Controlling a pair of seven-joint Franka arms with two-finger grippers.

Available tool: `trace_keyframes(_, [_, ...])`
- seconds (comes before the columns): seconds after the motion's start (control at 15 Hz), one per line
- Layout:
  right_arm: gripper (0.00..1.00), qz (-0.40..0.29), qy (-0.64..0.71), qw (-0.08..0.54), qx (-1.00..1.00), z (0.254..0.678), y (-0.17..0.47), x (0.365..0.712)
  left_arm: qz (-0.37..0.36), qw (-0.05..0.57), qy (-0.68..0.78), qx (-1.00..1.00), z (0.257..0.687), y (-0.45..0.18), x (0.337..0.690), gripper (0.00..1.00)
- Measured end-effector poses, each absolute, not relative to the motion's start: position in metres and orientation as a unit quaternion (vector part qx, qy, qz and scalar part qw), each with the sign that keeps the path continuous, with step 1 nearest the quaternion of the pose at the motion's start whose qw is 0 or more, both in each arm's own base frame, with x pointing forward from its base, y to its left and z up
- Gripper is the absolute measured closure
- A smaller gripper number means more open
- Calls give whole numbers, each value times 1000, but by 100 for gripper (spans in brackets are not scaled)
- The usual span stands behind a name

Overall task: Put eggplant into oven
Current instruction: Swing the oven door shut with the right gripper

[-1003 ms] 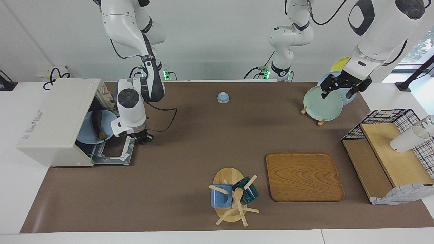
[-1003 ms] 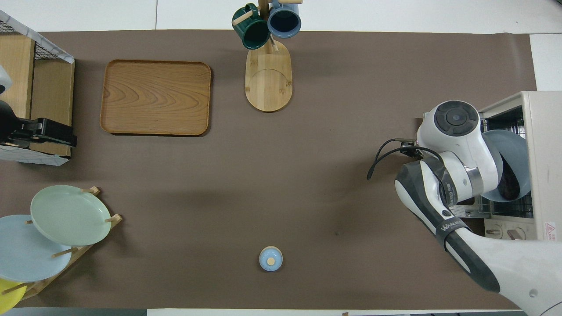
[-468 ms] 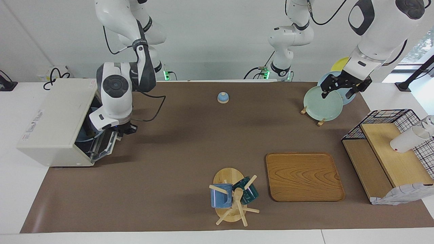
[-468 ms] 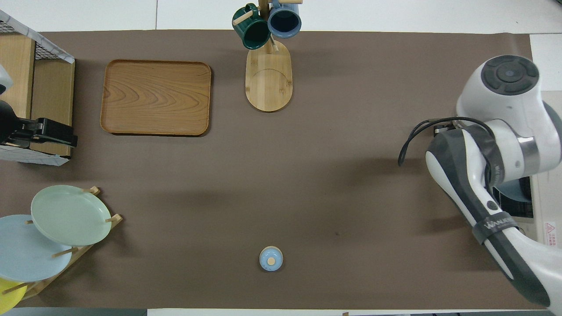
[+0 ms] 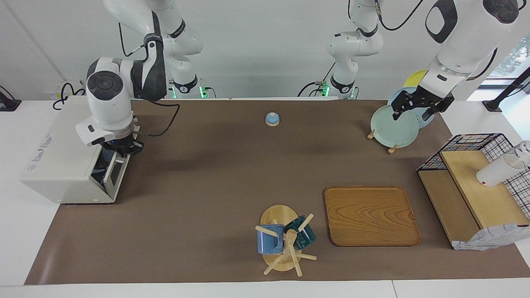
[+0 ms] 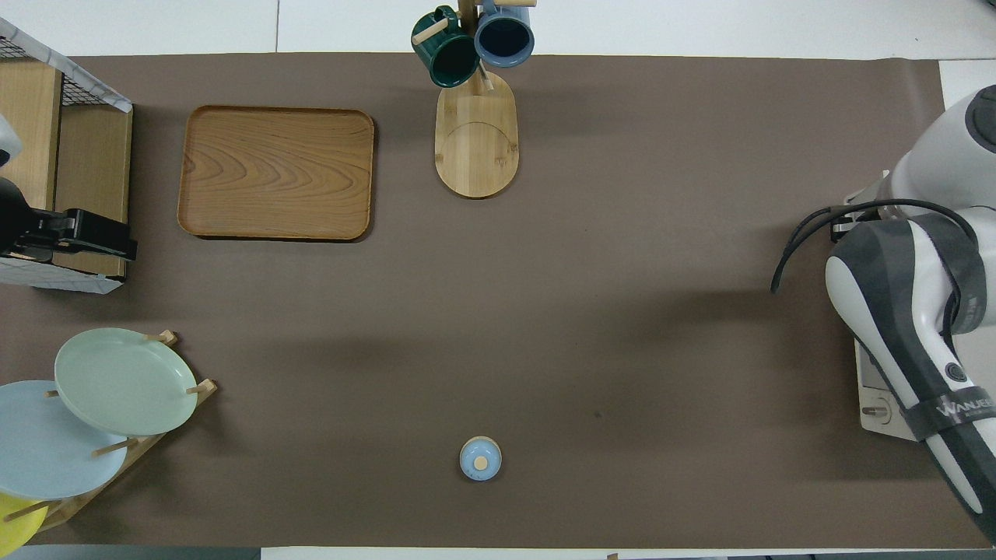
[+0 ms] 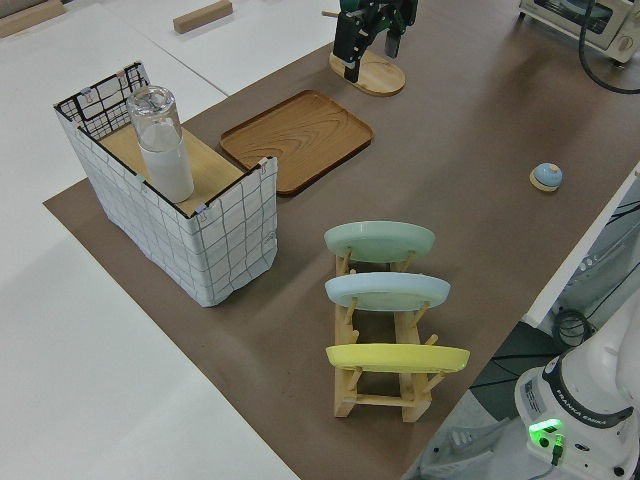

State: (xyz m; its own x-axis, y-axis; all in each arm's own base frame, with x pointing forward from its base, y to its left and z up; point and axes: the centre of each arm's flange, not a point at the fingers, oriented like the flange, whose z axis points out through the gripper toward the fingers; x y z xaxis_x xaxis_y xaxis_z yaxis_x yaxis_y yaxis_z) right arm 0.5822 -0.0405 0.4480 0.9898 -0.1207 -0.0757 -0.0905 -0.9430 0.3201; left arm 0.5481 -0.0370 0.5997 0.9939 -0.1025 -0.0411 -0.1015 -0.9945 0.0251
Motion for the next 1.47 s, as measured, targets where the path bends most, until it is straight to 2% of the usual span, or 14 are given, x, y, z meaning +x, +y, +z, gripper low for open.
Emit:
trace_keyframes(0.27, [76,-59,-47,153,985,446,-67,580,-21,11,-51,998,600,-37,548,0])
trace_keyframes(0.67, [76,-60,-44,150,986,447,-72,579,-21,11,-51,998,600,-37,548,0])
trace_keyframes(0.87, [75,-57,-45,130,989,462,-69,582,-21,11,-51,998,600,-37,548,0])
trace_keyframes(1.0, [72,-50,-38,103,993,482,-69,586,-21,11,-51,998,600,-37,548,0])
trace_keyframes(1.14, [62,-46,-44,75,995,499,-71,588,-21,11,-51,998,600,-37,548,0])
trace_keyframes(1.47, [56,-45,-41,59,996,509,-64,589,-21,11,-51,998,600,-37,548,0])
